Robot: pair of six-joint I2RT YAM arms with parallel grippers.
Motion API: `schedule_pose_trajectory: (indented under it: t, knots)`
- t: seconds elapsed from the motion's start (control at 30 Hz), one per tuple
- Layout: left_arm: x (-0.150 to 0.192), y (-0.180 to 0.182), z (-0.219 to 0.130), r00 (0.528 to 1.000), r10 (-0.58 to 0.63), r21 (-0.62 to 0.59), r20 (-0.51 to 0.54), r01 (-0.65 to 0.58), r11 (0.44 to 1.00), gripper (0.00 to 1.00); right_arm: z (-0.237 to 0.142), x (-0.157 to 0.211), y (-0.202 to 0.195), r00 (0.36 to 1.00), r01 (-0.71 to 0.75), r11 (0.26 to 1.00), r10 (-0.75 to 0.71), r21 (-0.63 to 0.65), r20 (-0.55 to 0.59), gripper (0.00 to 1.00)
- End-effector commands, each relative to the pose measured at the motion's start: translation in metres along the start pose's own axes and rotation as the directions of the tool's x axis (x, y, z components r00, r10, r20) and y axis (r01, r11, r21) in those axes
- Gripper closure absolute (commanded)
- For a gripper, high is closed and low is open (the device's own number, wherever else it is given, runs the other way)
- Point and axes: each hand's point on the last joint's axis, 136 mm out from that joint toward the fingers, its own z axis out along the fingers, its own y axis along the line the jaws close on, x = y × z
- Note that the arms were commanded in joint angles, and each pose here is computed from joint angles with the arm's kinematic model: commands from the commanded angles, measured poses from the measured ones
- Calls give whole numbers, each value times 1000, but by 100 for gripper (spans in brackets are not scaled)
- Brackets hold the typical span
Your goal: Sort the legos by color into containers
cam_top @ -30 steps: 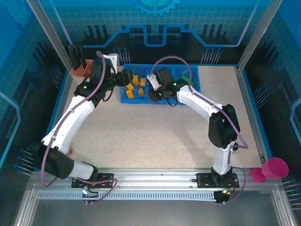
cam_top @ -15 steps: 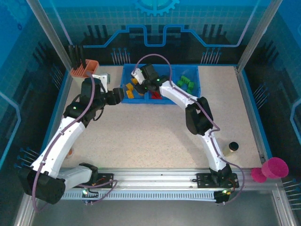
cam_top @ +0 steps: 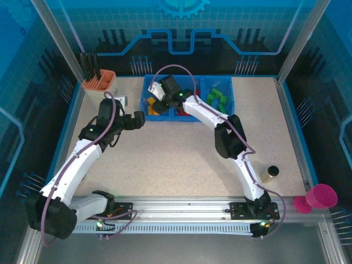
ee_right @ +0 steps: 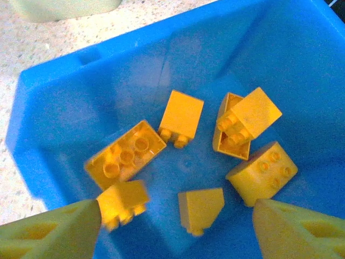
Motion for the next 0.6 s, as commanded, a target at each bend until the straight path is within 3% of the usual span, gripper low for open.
schedule_pose_trajectory:
  t: [0.0, 0.07, 0.1, 0.23, 0.3, 0.4, 0.57]
  knots:
    - [-25, 20, -8, 991, 30, -106, 127, -17, 994, 1, -85, -57, -5, 989, 17, 1000, -20, 24, 149, 20]
    - [-25, 33, -6, 986, 24, -158, 165, 3, 987, 1, -114, -64, -6, 984, 3, 1000, -7, 20, 179, 13]
    - [-19, 42, -2, 983, 28, -193, 179, 7, 981, 1, -128, -66, -5, 982, -5, 1000, 3, 13, 187, 1]
    - [22, 78, 23, 985, 75, -325, 156, -20, 946, 1, -171, -43, -6, 984, -58, 997, 50, 44, 170, 0]
    - [41, 90, 41, 984, 77, -348, 161, -16, 937, 1, -185, -15, -8, 984, -104, 991, 91, 79, 153, 0]
    - [56, 89, 69, 967, 79, -284, 241, -8, 959, 1, -204, 40, -18, 971, -222, 961, 202, 165, 130, 0]
    - [45, 86, 92, 927, 170, -261, 334, -83, 962, 1, -242, 136, -39, 910, -414, 852, 396, 321, 121, 0]
